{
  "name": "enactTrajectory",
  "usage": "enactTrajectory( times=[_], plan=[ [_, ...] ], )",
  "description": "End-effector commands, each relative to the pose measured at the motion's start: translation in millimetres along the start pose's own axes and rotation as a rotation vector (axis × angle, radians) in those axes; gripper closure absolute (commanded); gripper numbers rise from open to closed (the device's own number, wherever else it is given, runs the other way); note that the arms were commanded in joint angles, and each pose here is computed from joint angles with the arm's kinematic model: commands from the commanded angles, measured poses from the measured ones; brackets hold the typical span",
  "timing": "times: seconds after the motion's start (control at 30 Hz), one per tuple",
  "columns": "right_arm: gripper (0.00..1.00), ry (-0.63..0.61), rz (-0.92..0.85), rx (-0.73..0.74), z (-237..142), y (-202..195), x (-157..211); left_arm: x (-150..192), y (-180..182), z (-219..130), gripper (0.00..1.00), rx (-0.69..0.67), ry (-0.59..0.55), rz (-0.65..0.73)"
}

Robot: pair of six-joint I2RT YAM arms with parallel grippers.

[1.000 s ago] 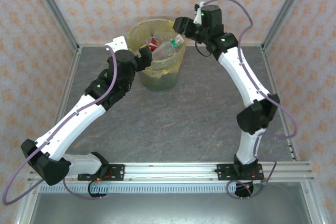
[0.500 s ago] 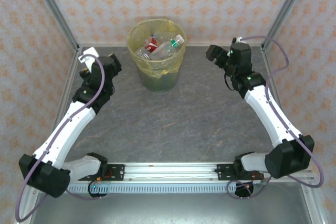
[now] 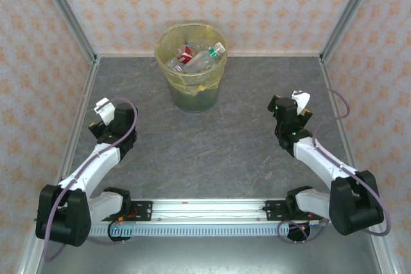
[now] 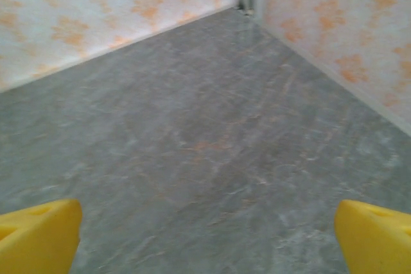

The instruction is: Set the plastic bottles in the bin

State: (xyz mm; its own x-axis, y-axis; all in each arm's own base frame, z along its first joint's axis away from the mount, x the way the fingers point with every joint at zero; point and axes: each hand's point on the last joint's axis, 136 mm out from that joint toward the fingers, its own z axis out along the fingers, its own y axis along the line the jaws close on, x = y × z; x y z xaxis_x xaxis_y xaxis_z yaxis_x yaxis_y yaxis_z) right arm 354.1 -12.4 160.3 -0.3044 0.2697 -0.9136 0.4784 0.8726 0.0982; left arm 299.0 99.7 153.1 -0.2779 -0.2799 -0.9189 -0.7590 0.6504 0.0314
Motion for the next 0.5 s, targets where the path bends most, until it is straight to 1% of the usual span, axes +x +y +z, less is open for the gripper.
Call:
enactTrajectory(
  times=[0.0, 0.07, 0.1, 0.23, 0.3, 0.4, 0.47],
  plan=[
    [0.00, -0.151, 0.031, 0.184, 7.4, -28.0, -16.9, -8.5, -3.2, 7.7, 0.01, -0.004, -0.094, -0.004],
    [0.00, -0.146, 0.009, 0.223, 14.6, -32.5, -7.6, -4.1, -9.3, 13.9, 0.01, 0.002, -0.102, 0.027],
    [0.00, -0.146, 0.004, 0.221, 18.4, -31.8, -2.4, -2.4, -9.5, 17.0, 0.01, -0.010, -0.108, 0.037],
    [0.00, -0.133, 0.003, 0.150, 32.6, -23.6, 15.9, 3.2, -14.6, 25.7, 0.00, -0.011, -0.167, 0.079],
    [0.00, -0.147, -0.017, 0.099, 35.3, -15.4, 18.2, 3.5, -14.9, 25.2, 0.00, 0.006, -0.200, 0.044],
    [0.00, -0.181, -0.008, 0.049, 39.1, -12.3, 17.9, 0.4, -21.9, 18.9, 0.00, 0.101, -0.262, 0.001],
    [0.00, -0.142, -0.024, 0.009, 46.1, -6.8, 20.6, -2.6, -26.7, 16.4, 0.00, 0.142, -0.283, -0.012]
  ],
)
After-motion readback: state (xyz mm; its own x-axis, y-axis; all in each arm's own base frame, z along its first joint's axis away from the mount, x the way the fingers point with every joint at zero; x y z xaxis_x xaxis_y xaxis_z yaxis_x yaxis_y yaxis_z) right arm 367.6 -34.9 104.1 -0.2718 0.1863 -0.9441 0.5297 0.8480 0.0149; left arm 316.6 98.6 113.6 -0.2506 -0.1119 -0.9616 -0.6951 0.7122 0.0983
